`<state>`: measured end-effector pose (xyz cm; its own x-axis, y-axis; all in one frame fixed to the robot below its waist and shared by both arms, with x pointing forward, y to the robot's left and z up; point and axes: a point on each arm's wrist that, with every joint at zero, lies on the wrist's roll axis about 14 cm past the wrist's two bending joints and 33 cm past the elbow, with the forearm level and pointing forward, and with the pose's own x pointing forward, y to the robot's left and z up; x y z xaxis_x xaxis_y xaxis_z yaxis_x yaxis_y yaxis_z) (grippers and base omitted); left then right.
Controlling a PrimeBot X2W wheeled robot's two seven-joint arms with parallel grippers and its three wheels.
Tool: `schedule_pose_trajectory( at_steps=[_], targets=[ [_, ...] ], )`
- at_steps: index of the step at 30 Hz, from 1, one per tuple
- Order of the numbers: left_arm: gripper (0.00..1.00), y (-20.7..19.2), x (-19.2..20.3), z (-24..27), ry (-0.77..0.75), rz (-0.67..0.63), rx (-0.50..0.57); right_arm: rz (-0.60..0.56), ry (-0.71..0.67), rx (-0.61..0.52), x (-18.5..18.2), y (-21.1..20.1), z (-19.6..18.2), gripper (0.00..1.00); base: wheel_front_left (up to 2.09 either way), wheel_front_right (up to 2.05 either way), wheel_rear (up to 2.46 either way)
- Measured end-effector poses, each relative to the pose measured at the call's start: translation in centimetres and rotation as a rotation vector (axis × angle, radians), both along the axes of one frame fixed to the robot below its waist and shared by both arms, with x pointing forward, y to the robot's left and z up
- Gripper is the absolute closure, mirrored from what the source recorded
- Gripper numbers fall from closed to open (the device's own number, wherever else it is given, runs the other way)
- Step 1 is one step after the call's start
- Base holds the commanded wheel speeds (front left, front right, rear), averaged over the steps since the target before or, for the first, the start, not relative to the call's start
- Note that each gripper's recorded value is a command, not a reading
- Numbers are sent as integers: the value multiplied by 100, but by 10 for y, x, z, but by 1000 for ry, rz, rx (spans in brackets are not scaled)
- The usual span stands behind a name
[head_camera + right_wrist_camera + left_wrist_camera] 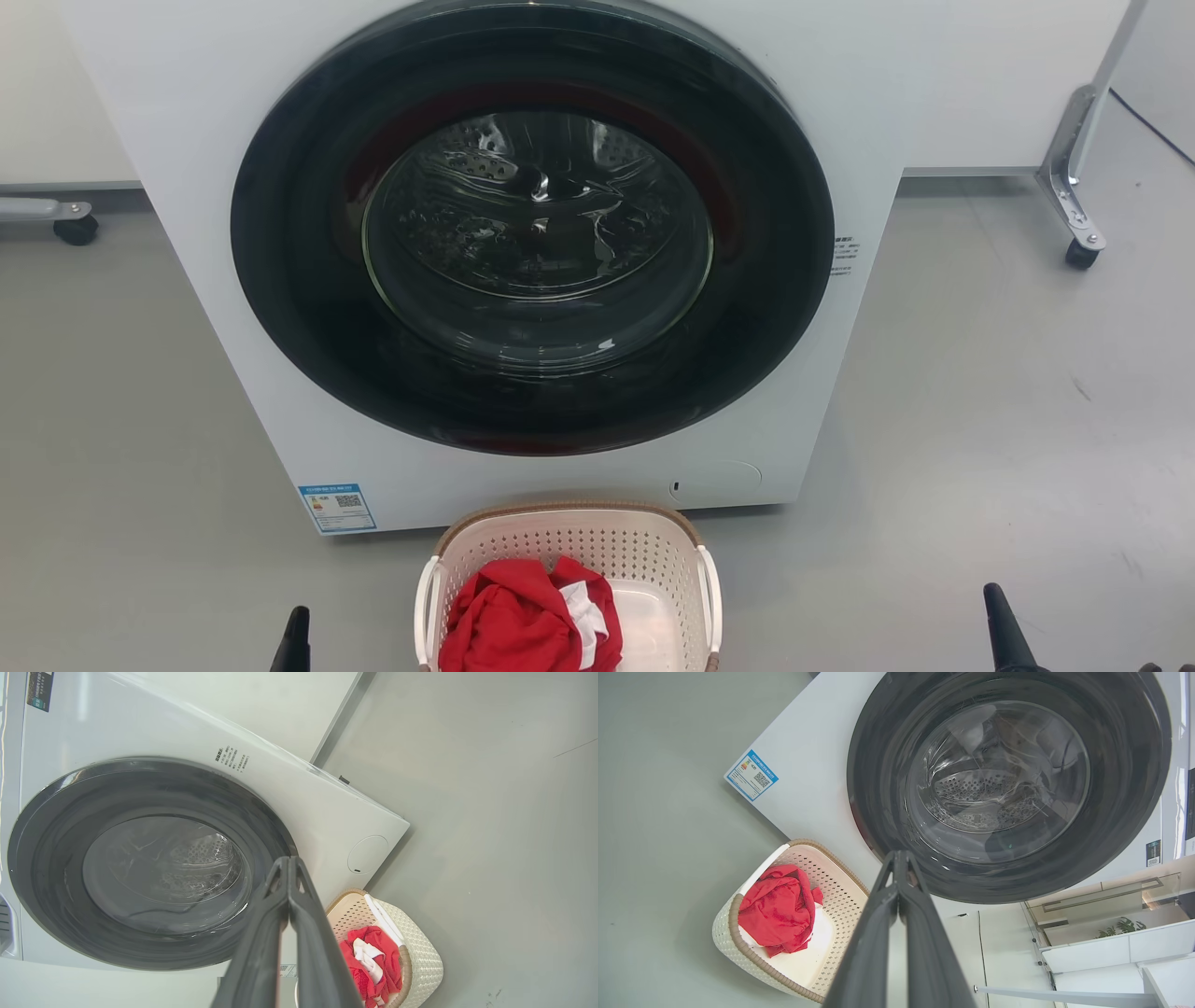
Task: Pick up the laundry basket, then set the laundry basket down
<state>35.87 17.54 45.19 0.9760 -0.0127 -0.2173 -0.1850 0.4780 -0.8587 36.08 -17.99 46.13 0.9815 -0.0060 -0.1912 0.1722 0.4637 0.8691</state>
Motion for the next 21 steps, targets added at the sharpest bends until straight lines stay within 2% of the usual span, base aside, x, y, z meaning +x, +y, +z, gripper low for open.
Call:
schedule_pose_trajectory(
  at_steps=[21],
  targets=[
    [100, 9, 12, 13, -50, 44, -290, -49, -47, 286, 11, -14, 9, 100, 0, 0, 0]
  ],
)
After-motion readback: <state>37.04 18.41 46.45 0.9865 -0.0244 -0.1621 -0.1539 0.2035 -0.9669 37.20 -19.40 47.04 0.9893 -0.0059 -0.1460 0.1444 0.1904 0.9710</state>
